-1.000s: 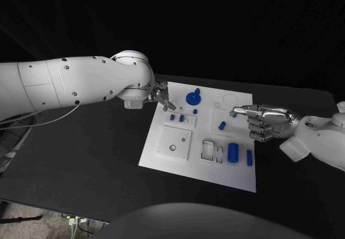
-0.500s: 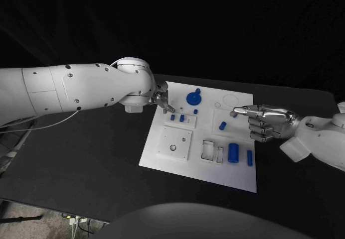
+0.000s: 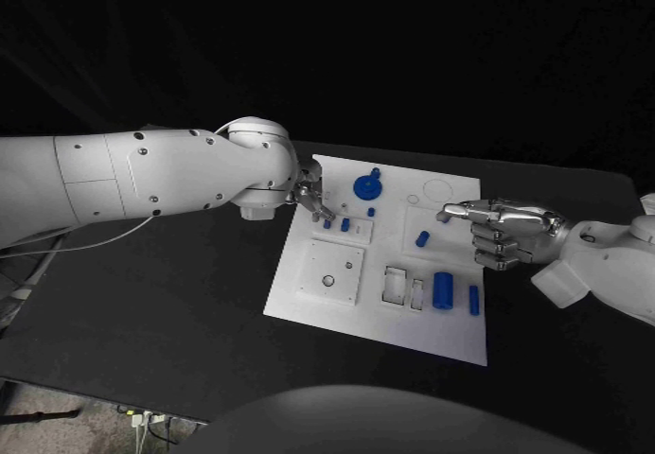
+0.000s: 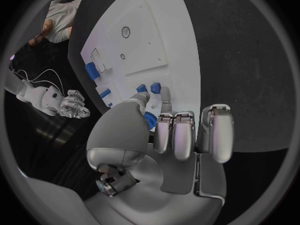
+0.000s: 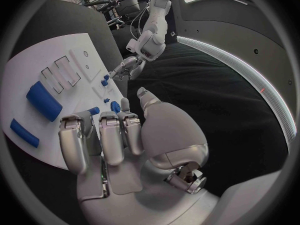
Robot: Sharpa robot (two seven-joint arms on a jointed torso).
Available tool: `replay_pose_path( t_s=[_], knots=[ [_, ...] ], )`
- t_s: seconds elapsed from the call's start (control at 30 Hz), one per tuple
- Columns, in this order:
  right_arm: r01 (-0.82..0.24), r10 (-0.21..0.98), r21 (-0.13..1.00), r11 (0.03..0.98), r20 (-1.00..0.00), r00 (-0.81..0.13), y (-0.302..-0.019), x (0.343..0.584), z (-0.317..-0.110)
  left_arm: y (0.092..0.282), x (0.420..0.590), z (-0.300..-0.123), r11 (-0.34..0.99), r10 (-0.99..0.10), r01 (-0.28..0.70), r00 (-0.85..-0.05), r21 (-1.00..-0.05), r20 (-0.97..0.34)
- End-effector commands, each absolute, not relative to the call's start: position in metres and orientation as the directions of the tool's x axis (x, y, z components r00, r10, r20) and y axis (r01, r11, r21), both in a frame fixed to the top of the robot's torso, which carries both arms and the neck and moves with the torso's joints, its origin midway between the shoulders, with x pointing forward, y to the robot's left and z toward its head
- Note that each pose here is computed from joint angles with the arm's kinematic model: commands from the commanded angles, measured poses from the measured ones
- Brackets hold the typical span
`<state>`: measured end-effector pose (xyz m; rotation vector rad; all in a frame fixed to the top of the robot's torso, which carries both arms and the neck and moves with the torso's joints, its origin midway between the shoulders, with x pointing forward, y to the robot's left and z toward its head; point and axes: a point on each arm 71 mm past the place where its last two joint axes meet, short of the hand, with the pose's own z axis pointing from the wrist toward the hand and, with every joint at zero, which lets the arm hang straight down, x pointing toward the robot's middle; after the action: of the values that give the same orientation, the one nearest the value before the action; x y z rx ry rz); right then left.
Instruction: Assemble the parts on the task board
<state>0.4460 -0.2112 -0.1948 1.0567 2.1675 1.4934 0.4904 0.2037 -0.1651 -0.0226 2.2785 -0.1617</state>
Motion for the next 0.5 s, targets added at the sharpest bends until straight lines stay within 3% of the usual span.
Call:
replay_pose_path(
  t_s=[0.03, 0.5],
  knots=[
    [0.397, 0.699, 0.899, 0.186, 0.162, -0.696, -0.2096, 0.4444, -0.1949, 0.2001, 0.4898, -0.1665, 0.989, -0.071, 0.053, -0.658, -0.140, -0.750],
    [0.398, 0.698, 0.898, 0.187, 0.164, -0.697, -0.2095, 0.4442, -0.1952, 0.1967, 0.4902, -0.1699, 0.988, -0.066, 0.058, -0.668, -0.140, -0.742]
  ],
)
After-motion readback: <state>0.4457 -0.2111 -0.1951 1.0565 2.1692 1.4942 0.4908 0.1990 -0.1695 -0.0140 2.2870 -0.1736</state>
